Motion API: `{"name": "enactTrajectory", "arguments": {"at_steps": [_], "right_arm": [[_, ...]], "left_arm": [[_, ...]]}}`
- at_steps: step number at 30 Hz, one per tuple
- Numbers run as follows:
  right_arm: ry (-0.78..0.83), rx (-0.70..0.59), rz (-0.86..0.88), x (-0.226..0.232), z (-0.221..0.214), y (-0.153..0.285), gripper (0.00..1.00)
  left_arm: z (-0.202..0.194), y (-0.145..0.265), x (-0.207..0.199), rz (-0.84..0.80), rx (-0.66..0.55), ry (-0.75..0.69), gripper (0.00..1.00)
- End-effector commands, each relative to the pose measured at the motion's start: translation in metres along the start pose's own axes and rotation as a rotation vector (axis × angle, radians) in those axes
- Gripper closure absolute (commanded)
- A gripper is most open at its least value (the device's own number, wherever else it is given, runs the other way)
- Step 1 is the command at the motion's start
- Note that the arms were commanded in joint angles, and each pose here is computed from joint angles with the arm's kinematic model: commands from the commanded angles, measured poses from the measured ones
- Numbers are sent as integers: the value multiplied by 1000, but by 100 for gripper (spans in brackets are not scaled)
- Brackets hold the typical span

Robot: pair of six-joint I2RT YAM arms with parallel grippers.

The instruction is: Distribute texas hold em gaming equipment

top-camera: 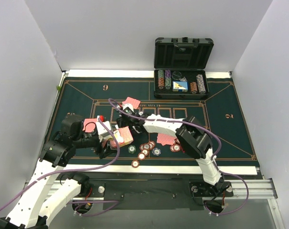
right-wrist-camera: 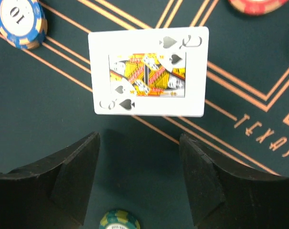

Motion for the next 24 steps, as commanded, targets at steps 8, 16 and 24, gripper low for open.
{"name": "enactTrajectory", "arguments": {"at_steps": [8, 16, 24], "right_arm": [[-280, -233, 187, -34, 35, 115, 23], [-522, -401, 286, -93, 50, 201, 15], [-539, -526, 645, -49, 51, 260, 6]], "left_arm": [[17, 7, -7, -15, -62, -76, 100], [12, 3, -4, -20, -51, -67, 100], [7, -3, 1, -27, -32, -60, 100]]}}
Point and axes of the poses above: each gripper's point midway between its finger pads, its own y axis back along the fingers, its own x axis along the line the jaws close on, z = x × y, the point moved 4 cm from there along y, back along the fingers, and after that the axes turned 14 degrees about y, right-handed, at the moved point
